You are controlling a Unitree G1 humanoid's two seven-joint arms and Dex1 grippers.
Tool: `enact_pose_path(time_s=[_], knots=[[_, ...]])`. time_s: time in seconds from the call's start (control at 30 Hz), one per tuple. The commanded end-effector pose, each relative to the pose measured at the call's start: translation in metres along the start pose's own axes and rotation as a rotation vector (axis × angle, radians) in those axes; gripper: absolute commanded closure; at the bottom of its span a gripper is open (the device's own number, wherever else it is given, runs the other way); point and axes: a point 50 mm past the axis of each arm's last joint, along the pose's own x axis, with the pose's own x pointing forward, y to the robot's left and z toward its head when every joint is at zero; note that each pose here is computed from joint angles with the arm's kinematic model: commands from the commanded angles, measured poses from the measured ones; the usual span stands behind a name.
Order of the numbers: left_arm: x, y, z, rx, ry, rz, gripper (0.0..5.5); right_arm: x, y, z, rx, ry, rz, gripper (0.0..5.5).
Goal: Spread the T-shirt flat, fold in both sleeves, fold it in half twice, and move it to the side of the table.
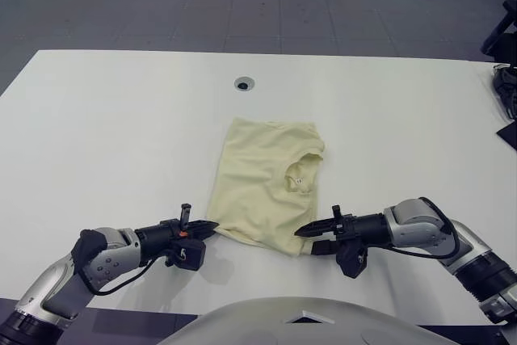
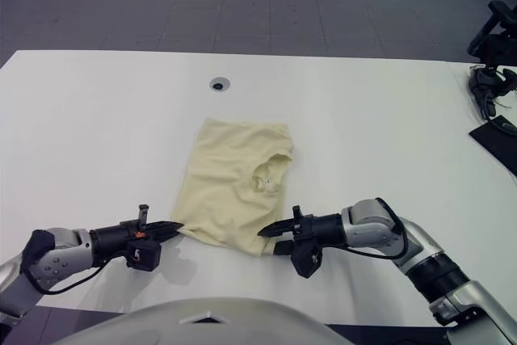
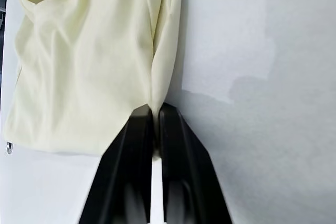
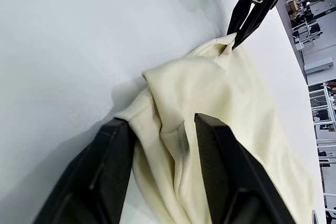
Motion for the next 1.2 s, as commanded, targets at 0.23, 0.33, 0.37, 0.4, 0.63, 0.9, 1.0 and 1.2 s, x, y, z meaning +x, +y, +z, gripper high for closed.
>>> enact_pose_path(time_s=[0.23, 0.33, 0.37, 0.4, 0.63, 0.9, 1.0, 1.2], knots=[[0.0, -0.013, -0.005, -0.062, 0.035, -0.098, 5.47, -0.007, 0.007, -0.005, 0.091, 0.047, 0.046, 5.36], [-0.008, -0.007, -0.003, -0.15, 0.012, -0.081, 5.47, -0.016, -0.001, -0.004, 0.203, 0.046, 0.025, 5.5], [-0.011, -0.003, -0.002, -0.181, -0.005, -0.072, 5.47, -0.019, -0.005, -0.001, 0.275, 0.019, 0.005, 5.5], [-0.016, 0.001, 0.0, -0.213, -0.025, -0.065, 5.47, -0.022, -0.009, 0.004, 0.352, -0.025, -0.012, 5.5], [-0.049, 0.007, 0.05, -0.335, -0.232, -0.16, 5.47, -0.046, -0.029, 0.032, 0.617, -0.217, 0.029, 5.5], [-0.079, 0.018, 0.08, -0.236, -0.222, -0.14, 5.47, -0.066, -0.035, 0.048, 0.7, -0.343, -0.01, 5.5], [-0.084, 0.015, 0.083, -0.222, -0.187, -0.16, 5.47, -0.07, -0.034, 0.053, 0.717, -0.366, -0.002, 5.5], [-0.082, 0.016, 0.073, -0.218, -0.156, -0.184, 5.47, -0.078, -0.031, 0.042, 0.73, -0.306, -0.031, 5.5]])
